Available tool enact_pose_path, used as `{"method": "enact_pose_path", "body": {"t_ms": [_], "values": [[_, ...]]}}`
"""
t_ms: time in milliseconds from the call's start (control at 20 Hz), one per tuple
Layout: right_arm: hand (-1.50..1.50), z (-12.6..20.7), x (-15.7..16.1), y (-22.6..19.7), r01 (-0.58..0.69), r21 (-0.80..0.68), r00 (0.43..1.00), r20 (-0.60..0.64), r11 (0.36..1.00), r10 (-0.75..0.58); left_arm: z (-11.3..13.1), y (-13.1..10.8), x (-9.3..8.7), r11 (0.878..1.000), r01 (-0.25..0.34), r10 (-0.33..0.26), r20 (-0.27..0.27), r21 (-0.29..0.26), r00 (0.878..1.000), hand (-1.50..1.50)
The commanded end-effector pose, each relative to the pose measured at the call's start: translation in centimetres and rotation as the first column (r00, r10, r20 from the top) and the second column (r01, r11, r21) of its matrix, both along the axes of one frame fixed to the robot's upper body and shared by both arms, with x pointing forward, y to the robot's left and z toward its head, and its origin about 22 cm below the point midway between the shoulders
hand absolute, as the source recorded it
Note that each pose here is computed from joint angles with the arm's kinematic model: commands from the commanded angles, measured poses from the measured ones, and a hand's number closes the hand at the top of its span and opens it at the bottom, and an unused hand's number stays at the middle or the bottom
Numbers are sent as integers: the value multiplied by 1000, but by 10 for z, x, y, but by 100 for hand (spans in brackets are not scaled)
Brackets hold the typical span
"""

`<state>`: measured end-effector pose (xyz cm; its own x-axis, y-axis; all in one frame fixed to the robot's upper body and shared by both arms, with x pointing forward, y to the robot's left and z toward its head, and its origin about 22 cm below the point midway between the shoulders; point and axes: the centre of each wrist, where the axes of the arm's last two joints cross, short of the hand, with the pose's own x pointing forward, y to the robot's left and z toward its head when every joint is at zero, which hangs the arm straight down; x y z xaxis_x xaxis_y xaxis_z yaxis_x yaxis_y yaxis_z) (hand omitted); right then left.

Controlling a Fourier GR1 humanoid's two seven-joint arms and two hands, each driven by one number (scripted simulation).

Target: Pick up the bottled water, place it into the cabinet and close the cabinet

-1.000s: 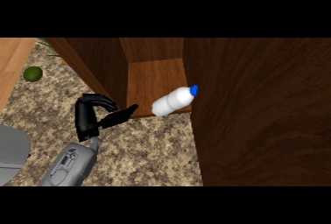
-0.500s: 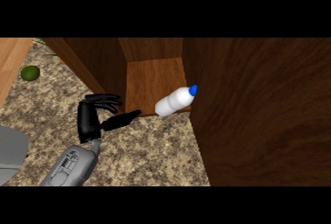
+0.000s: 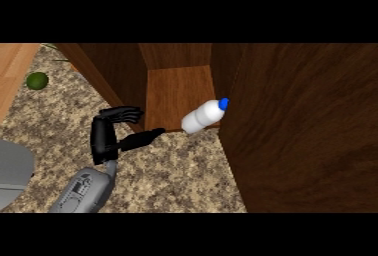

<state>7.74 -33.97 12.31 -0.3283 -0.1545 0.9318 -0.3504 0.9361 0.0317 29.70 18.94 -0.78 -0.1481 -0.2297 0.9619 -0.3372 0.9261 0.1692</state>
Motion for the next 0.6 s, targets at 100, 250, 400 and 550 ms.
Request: {"method": "enact_pose_path", "body": {"t_ms": [100,250,400,550], "values": [[-150,13,-2,3,6,-14,1000,18,1000,-6,61,-76,37,964,247,-226,190,-96,955,-150],[-150,13,-6,10,19,-7,1000,-2,1000,-19,60,-88,26,948,284,-255,194,-146,947,-150],[-150,15,-8,9,34,-14,999,2,999,-34,60,-85,21,928,331,-302,177,-172,937,-150],[-150,21,-15,11,67,-12,998,1,998,-67,46,-92,6,900,384,-349,186,-208,918,-150]]}}
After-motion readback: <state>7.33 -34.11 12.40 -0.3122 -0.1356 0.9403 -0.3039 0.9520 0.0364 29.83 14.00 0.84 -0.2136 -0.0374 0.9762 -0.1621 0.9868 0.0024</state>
